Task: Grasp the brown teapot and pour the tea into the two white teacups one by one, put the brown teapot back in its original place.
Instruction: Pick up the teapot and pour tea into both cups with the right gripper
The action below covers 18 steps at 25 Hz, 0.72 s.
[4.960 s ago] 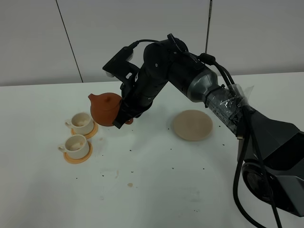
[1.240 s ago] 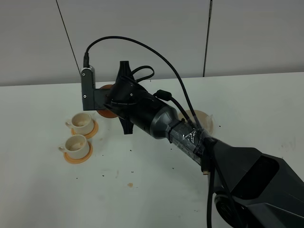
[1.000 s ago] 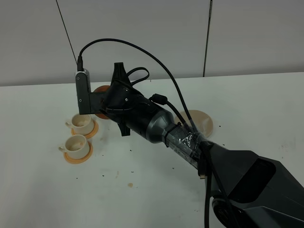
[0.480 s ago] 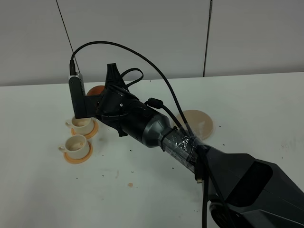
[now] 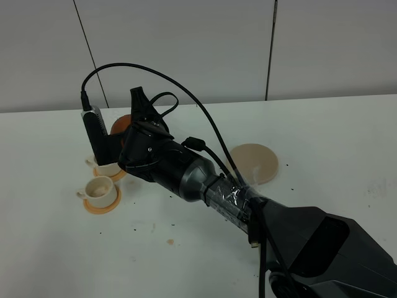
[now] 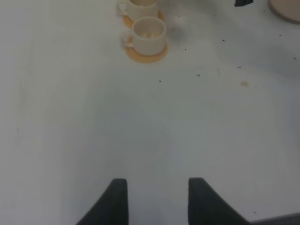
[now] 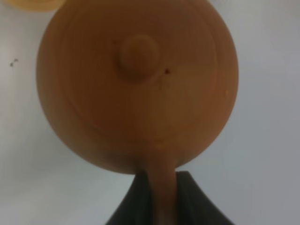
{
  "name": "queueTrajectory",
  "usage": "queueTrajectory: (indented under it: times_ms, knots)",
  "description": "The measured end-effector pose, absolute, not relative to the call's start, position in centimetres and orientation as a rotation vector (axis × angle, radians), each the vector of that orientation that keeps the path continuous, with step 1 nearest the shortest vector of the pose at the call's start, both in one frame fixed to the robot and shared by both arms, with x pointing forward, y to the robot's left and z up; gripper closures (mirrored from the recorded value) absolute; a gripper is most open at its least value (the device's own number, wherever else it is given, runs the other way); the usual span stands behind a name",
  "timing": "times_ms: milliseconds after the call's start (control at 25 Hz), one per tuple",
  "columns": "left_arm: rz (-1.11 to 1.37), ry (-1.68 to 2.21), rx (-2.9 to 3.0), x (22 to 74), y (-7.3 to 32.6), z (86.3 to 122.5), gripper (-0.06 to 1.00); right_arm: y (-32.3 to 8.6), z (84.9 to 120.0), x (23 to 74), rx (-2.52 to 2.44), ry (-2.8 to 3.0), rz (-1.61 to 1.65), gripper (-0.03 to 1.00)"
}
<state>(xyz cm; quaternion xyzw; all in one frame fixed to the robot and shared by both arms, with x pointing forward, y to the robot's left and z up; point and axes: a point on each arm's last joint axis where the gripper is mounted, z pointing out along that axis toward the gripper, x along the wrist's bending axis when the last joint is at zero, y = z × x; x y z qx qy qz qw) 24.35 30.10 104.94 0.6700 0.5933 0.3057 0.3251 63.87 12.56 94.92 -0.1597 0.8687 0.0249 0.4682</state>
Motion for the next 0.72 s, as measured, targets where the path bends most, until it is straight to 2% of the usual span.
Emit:
queueTrajectory:
  times_ms: [720]
  knots:
    - [0.801, 1.555, 1.757, 24.35, 30.10, 104.94, 0.57, 12.57, 95.27, 63.97, -0.456, 2.069, -0.004, 0.88]
